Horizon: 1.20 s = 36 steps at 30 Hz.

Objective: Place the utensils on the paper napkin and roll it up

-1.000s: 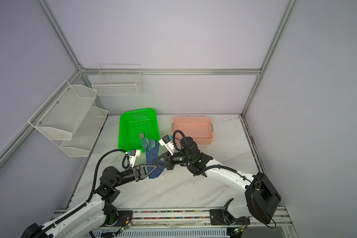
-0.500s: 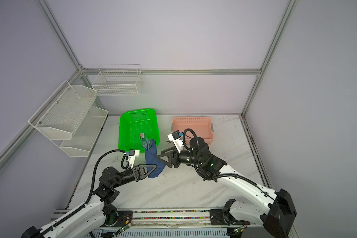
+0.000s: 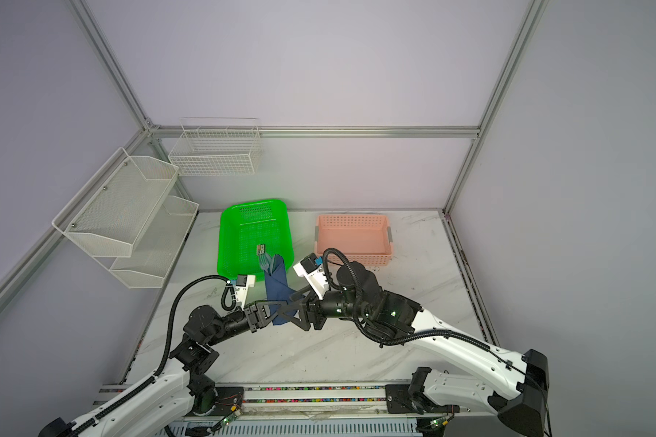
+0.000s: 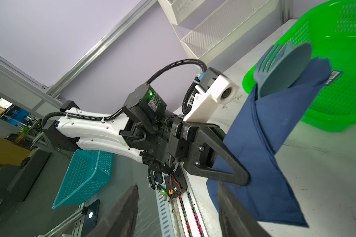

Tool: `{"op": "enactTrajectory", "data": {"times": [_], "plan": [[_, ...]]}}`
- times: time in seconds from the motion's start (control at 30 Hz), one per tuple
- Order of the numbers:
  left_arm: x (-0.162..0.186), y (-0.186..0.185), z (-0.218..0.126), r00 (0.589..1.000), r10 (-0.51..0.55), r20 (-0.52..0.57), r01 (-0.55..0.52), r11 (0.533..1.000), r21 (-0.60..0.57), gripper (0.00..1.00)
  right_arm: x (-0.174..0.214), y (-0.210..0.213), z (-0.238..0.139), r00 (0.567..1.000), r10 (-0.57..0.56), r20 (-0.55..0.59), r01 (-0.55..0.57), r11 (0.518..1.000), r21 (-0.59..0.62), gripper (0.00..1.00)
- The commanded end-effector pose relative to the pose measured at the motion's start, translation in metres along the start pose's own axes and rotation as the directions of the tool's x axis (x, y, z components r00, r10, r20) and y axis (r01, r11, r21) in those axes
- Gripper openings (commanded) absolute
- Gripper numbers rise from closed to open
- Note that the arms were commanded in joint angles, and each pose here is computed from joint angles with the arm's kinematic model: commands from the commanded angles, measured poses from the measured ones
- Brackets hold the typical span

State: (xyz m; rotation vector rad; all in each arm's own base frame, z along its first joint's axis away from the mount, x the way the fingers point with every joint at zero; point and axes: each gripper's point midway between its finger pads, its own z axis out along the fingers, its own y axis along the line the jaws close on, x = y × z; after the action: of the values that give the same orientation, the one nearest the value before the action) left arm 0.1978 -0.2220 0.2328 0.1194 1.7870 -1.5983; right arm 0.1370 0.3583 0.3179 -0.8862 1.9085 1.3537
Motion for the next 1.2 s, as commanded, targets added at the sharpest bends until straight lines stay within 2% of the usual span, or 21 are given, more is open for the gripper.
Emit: {"op": "enactTrajectory", "data": {"times": [0.0,0.1,0.47,1.17], "plan": [[-0.035,-0.051,0.002,0.990,0.117,0.082,-0.124,0.988,0.093,0.03,-0.002,-0.008,0.010,1.000,0.014,0.001,-0.014,1.000,0.024,0.63],[-0.035,-0.053,0.000,0.989,0.121,0.086,-0.129,0.987,0.099,0.03,0.005,-0.018,0.024,1.000,0.017,-0.023,-0.016,0.999,0.037,0.63],[-0.035,-0.061,-0.005,0.987,0.128,0.098,-0.139,0.983,0.120,0.03,0.000,-0.045,0.036,1.000,0.020,-0.006,-0.019,0.995,0.099,0.62],[-0.038,-0.066,-0.006,0.986,0.132,0.105,-0.145,0.981,0.132,0.02,0.005,-0.057,0.045,0.999,0.044,-0.022,-0.042,0.995,0.092,0.62]]}}
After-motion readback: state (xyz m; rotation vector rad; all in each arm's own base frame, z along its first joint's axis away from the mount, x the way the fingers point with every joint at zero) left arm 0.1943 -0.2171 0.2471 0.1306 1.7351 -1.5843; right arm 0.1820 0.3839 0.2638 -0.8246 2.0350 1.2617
